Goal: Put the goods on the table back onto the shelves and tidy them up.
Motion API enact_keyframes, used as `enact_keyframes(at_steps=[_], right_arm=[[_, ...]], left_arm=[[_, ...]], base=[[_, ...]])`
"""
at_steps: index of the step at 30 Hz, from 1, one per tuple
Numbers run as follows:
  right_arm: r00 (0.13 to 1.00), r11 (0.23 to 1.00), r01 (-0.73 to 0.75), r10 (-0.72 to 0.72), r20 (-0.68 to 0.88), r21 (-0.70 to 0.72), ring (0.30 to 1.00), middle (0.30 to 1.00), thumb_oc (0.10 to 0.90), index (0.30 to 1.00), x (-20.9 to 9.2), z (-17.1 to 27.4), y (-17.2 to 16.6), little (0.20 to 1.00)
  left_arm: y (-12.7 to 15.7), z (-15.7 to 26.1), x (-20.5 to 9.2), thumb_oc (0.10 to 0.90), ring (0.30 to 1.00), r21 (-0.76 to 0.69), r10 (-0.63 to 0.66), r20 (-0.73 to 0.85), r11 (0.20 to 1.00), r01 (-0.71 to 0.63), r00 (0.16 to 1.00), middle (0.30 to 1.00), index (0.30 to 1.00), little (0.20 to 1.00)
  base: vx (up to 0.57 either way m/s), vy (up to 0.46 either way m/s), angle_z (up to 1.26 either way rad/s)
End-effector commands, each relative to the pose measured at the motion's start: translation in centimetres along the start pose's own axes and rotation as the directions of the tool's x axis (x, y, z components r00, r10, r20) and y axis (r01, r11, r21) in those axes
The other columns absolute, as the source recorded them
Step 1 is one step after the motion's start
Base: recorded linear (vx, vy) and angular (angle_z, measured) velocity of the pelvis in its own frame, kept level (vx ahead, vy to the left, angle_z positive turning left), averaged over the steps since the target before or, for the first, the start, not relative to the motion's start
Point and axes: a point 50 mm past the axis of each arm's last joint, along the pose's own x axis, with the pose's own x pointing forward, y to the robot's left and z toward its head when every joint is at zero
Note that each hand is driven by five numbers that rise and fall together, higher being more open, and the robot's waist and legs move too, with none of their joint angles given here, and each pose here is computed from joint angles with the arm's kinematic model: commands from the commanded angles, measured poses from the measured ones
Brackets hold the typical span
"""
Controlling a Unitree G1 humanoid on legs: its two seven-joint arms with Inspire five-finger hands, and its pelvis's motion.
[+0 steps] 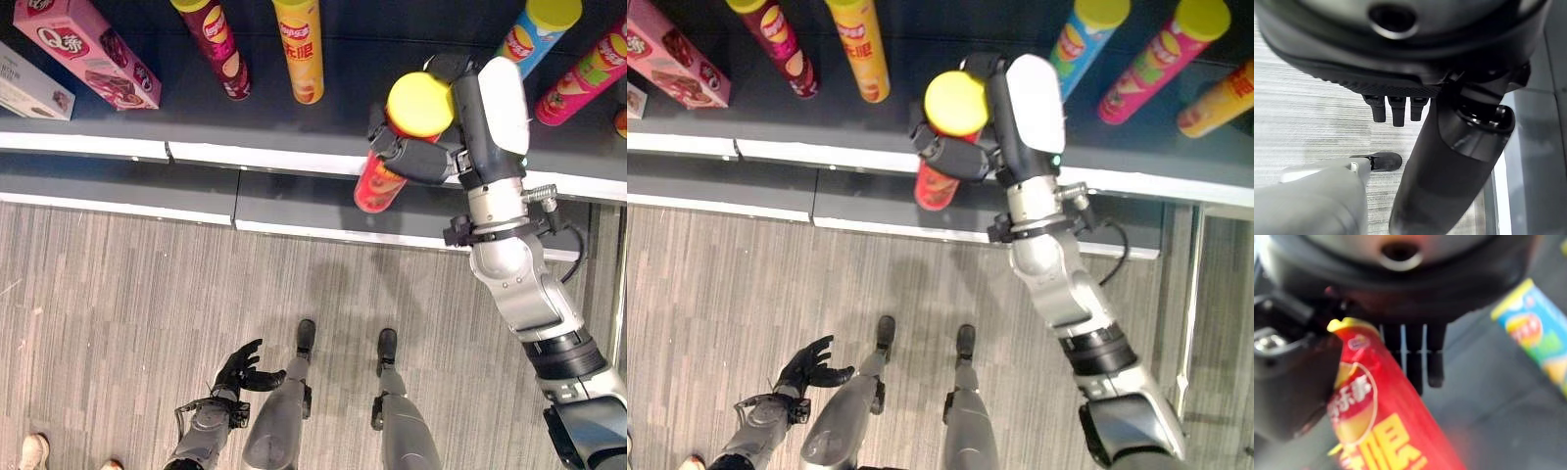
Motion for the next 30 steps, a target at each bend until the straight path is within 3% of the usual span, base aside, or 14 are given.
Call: enact_keyframes(at_steps=[1,12,30], right_arm=[[0.921,0.943,0.331,-0.314,0.231,-0.039,0.300,0.300,0.400,0.300,3.7,3.8,-5.3,0.300],[0.868,0.823,0.497,-0.465,0.176,-0.275,0.300,0.300,0.400,0.300,6.7,0.3,-9.2,0.300],[0.858,0.784,0.503,-0.502,0.105,-0.363,0.300,0.300,0.400,0.300,8.0,-2.1,-10.6,0.300]], left_arm=[[2.9,-2.1,-1.3,0.800,0.900,0.037,0.098,-0.036,0.995,-0.096,0.995,0.900,0.900,0.900],[2.7,-1.1,-1.2,0.800,0.900,0.044,0.083,0.014,0.996,-0.084,0.996,0.900,0.900,0.900],[2.4,-0.2,-1.1,0.800,0.900,0.040,0.074,0.058,0.996,-0.077,0.996,0.900,0.900,0.900]], base=[[0.01,-0.068,0.10],[0.03,-0.040,0.20],[0.02,-0.005,0.05]])
